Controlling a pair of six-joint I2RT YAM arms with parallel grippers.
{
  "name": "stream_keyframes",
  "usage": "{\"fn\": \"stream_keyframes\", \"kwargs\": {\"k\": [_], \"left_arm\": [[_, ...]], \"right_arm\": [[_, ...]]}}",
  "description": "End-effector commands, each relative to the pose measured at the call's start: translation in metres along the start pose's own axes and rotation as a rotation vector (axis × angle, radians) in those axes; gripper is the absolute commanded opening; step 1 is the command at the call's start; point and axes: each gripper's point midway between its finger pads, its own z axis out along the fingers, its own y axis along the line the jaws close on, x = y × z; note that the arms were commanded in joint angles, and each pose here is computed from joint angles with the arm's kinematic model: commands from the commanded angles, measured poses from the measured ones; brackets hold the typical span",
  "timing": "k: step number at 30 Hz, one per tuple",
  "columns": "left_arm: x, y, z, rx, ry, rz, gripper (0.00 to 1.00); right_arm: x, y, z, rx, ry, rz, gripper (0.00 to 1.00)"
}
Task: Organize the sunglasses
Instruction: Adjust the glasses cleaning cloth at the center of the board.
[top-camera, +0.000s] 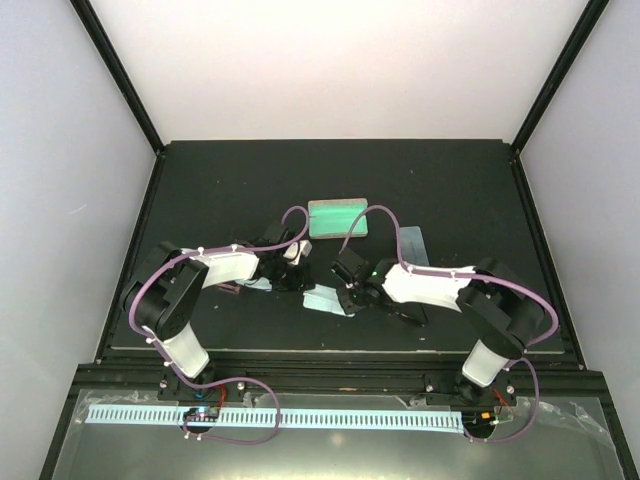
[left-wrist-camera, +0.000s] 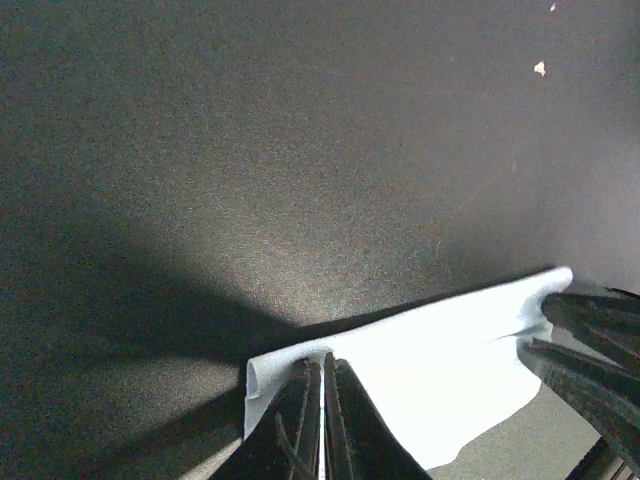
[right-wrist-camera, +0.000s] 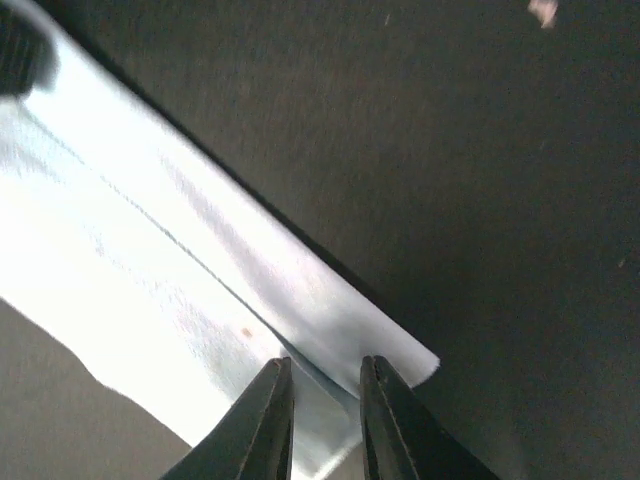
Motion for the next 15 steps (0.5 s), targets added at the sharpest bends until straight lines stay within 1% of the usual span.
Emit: {"fn": "stream_keyframes", "kwargs": {"k": [1, 5, 7, 9, 12, 15], "left_arm": [[0.002, 0.006, 0.005, -0.025, 0.007, -0.011, 0.04], [0.002, 0.005, 0.004, -0.02, 0.009, -0.009, 0.04], [0.003, 0.002, 0.004, -0.011, 0.01, -0.005, 0.04], [0.003, 0.0, 0.003, 0.001, 0.013, 0.0, 0.04], [0.004, 0.0, 0.002, 0.002, 0.014, 0.004, 0.04], [0.004, 0.0, 0.002, 0.001, 0.017, 0.003, 0.04]], "right_arm": [[0.033, 0.005, -0.009, -0.077, 0.106, -0.051, 0.22], [0.042, 0.026, -0.022, -0.22, 0.125, -0.118, 0.22], [0.037, 0.031, -0.027, -0.243, 0.104, -0.126, 0.22], [0.025, 0.032, -0.033, -0.237, 0.061, -0.107, 0.22], [0.003, 0.024, -0.034, -0.165, -0.015, -0.047, 0.23], [-0.013, 0.028, -0.026, -0.153, -0.043, -0.015, 0.22]]}}
